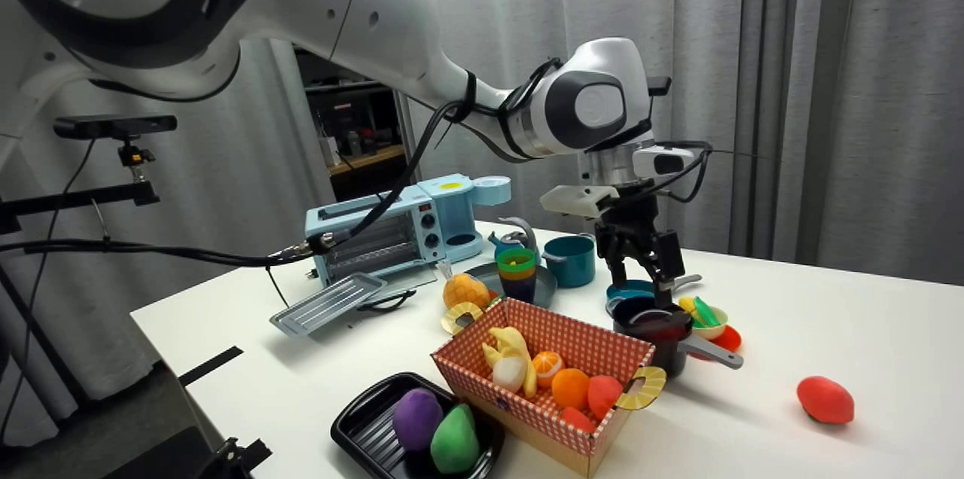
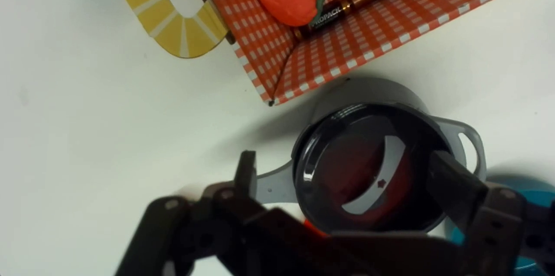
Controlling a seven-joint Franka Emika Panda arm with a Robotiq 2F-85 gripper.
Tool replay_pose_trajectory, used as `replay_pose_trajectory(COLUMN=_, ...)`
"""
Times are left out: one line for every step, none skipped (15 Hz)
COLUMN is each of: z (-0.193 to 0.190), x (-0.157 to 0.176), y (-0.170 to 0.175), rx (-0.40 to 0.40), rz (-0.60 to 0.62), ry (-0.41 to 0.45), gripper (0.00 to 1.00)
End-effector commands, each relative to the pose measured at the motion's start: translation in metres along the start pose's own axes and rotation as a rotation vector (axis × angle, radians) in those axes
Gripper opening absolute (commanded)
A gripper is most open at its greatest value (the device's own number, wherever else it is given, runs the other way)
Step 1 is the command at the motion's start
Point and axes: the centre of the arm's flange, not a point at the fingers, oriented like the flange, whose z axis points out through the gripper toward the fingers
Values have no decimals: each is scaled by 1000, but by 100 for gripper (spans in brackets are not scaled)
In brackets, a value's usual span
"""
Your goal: Pick up the lid from the small black pot and put it on the table.
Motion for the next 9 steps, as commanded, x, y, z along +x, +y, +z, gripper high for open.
replay_pose_trajectory(z=14, x=10, y=-3, rx=-18, rz=2, ry=45, gripper=100)
replay_pose_trajectory(z=18, x=12, y=-4, rx=-27, rz=-5, ry=45, gripper=100)
replay_pose_trajectory(z=21, x=13, y=-6, rx=-38, rz=-15, ry=50, gripper=100)
replay_pose_trajectory(z=25, x=14, y=-8, rx=-41, rz=-28, ry=50, gripper=100)
replay_pose_trajectory(z=27, x=15, y=-10, rx=-46, rz=-38, ry=60, gripper=100)
replay_pose_trajectory(z=29, x=17, y=-11, rx=-55, rz=-44, ry=67, gripper=100)
replay_pose_trajectory(z=30, x=21, y=-14, rx=-68, rz=-46, ry=70, gripper=100)
replay_pose_trajectory(z=31, x=24, y=-15, rx=-81, rz=-50, ry=72, gripper=100)
replay_pose_trajectory(z=33, x=29, y=-18, rx=-93, rz=-53, ry=81, gripper=100)
